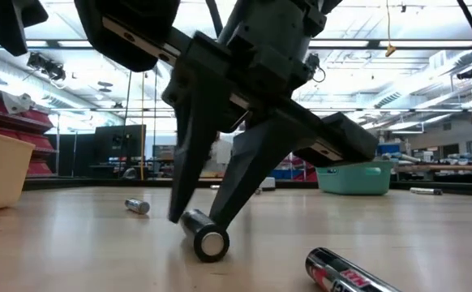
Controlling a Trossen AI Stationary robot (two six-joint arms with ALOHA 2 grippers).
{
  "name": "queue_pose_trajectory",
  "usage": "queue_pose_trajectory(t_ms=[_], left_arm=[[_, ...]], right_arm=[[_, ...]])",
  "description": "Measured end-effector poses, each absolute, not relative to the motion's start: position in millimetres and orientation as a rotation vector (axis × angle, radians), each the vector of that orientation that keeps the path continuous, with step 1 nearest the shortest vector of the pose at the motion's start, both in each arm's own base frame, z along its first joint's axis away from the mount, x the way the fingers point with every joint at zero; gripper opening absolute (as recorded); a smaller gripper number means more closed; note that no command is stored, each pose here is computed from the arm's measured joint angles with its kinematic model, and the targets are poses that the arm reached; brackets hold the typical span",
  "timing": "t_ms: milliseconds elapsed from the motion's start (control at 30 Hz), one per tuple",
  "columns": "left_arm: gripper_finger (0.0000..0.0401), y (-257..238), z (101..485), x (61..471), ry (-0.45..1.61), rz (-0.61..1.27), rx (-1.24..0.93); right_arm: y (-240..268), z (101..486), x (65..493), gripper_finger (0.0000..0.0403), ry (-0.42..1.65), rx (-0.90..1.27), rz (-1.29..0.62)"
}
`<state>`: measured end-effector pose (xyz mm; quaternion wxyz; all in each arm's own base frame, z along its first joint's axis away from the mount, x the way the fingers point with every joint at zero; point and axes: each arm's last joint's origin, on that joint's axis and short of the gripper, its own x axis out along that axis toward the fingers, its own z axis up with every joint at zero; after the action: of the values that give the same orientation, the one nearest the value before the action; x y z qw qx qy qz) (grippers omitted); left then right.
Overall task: Sort batteries
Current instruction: Put the bottom left golden battery into the yellow bin
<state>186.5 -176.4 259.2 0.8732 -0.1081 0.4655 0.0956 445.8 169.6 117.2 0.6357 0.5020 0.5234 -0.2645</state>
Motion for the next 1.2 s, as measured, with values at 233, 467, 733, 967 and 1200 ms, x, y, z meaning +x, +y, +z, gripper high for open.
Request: queue_pose_trajectory(t_ms=[233,467,733,967,1200], left_arm=[[0.0197,-176.6,259.1,186.5,0.975,0.2,-0.238],[0.0197,-176.5,259.3,186.6,0.975,0.201,-0.239],[0.0194,-176.5,259.3,186.6,0.973,0.208,-0.251],[0.0182,-175.9,259.2,186.8,0.972,0.213,-0.249],[0.0181,-175.9,259.1,186.7,0.975,0.214,-0.253]], right_arm=[[157.4,117.2,447.6,0.002,1.187,1.073,-0.614],[150.4,117.3,446.2,0.0055,1.152,1.026,-0.69],[151.2,123.3,447.0,0.0099,1.161,0.921,-0.577],[159.7,123.8,444.5,0.0154,1.165,0.739,-0.474],[157.7,122.8,437.1,0.0183,1.22,0.591,-0.477]])
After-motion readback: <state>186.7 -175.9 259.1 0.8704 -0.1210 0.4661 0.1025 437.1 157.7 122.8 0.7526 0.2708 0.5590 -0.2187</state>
